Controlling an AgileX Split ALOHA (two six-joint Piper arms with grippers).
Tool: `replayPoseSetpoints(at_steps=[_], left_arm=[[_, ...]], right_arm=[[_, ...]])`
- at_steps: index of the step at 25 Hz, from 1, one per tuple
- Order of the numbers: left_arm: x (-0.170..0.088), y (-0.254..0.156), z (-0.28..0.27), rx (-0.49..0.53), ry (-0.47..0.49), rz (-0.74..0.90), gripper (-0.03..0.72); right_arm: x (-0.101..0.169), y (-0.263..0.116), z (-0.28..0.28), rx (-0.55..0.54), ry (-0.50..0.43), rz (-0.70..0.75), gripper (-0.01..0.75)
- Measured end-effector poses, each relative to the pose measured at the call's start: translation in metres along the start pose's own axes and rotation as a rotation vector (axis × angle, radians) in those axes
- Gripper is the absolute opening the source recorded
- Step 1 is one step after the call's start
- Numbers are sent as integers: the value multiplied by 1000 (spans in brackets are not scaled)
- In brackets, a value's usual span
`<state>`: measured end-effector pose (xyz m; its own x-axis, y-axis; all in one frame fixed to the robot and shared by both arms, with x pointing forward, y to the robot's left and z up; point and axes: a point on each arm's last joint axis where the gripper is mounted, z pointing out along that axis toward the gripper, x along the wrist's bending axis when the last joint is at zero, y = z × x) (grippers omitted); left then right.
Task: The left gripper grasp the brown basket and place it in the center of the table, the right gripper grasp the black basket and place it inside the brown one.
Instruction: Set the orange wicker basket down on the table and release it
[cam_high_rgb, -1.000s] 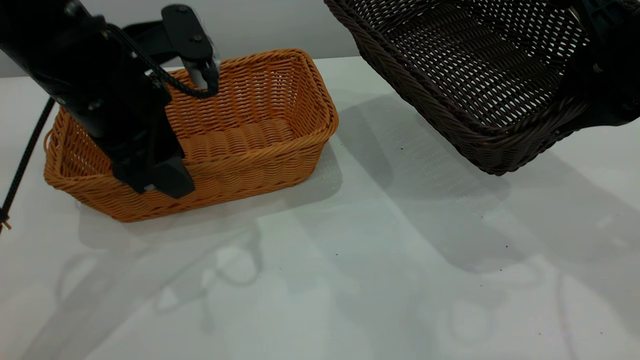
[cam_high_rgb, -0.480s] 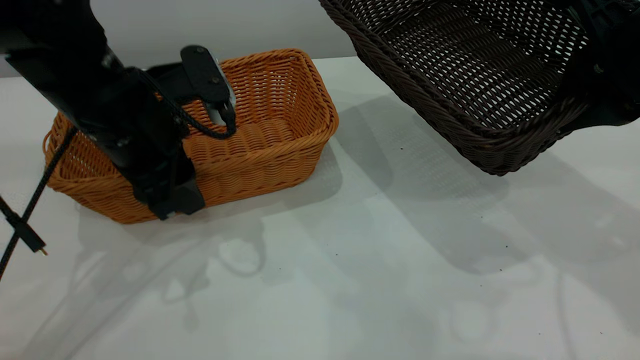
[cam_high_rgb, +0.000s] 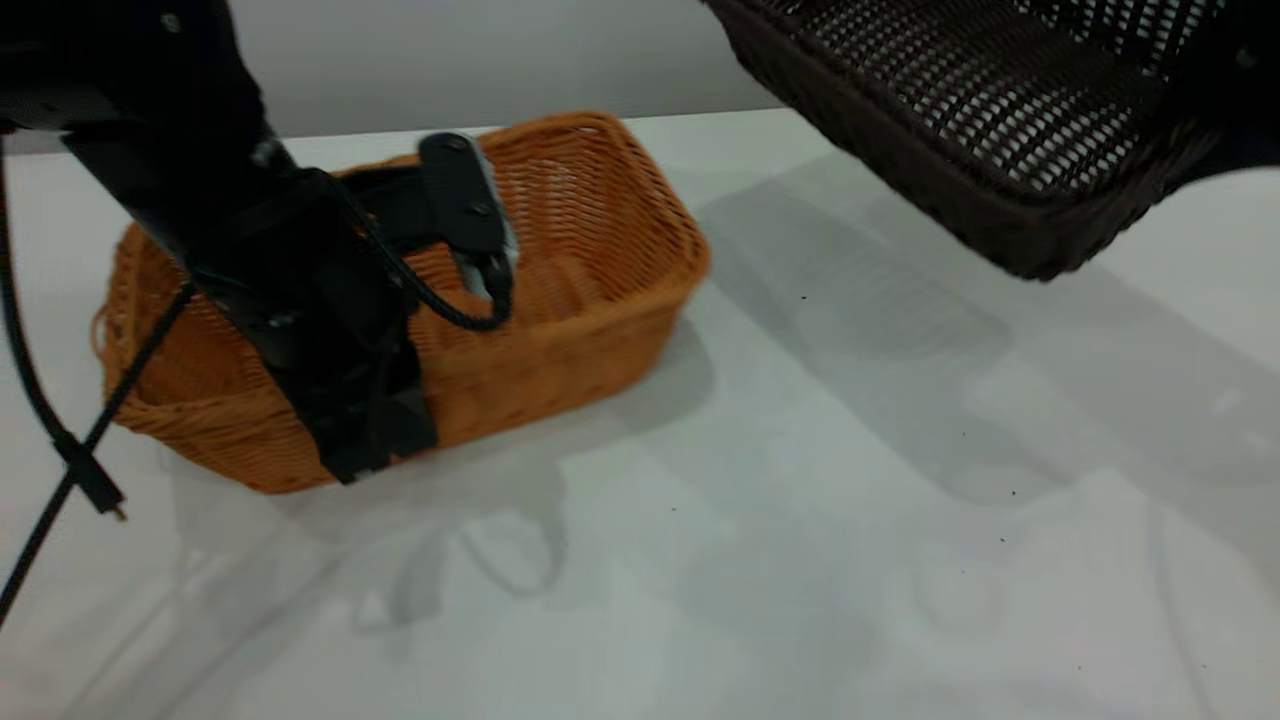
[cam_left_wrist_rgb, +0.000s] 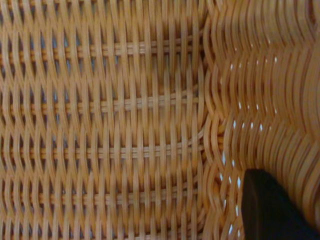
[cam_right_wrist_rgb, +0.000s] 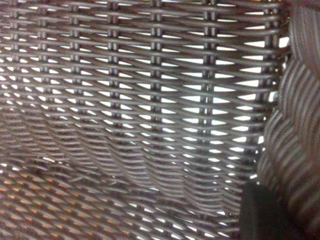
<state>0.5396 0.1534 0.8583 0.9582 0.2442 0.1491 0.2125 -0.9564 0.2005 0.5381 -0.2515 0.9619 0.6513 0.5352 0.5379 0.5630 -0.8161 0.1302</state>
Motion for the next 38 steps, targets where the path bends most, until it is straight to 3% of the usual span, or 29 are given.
replayPoseSetpoints(at_steps=[17, 30, 33, 38], left_arm=[[-65, 53, 3, -2, -100, 267, 99], [-68, 58, 2, -29, -100, 222, 99], [-69, 58, 2, -24, -110, 217, 157], [-68, 58, 1, -28, -108, 202, 367]], right_arm=[[7, 2, -3, 14, 6, -48, 123], [6, 0, -3, 28, -3, -55, 123], [6, 0, -3, 28, -3, -56, 123], [6, 0, -3, 28, -3, -59, 123]])
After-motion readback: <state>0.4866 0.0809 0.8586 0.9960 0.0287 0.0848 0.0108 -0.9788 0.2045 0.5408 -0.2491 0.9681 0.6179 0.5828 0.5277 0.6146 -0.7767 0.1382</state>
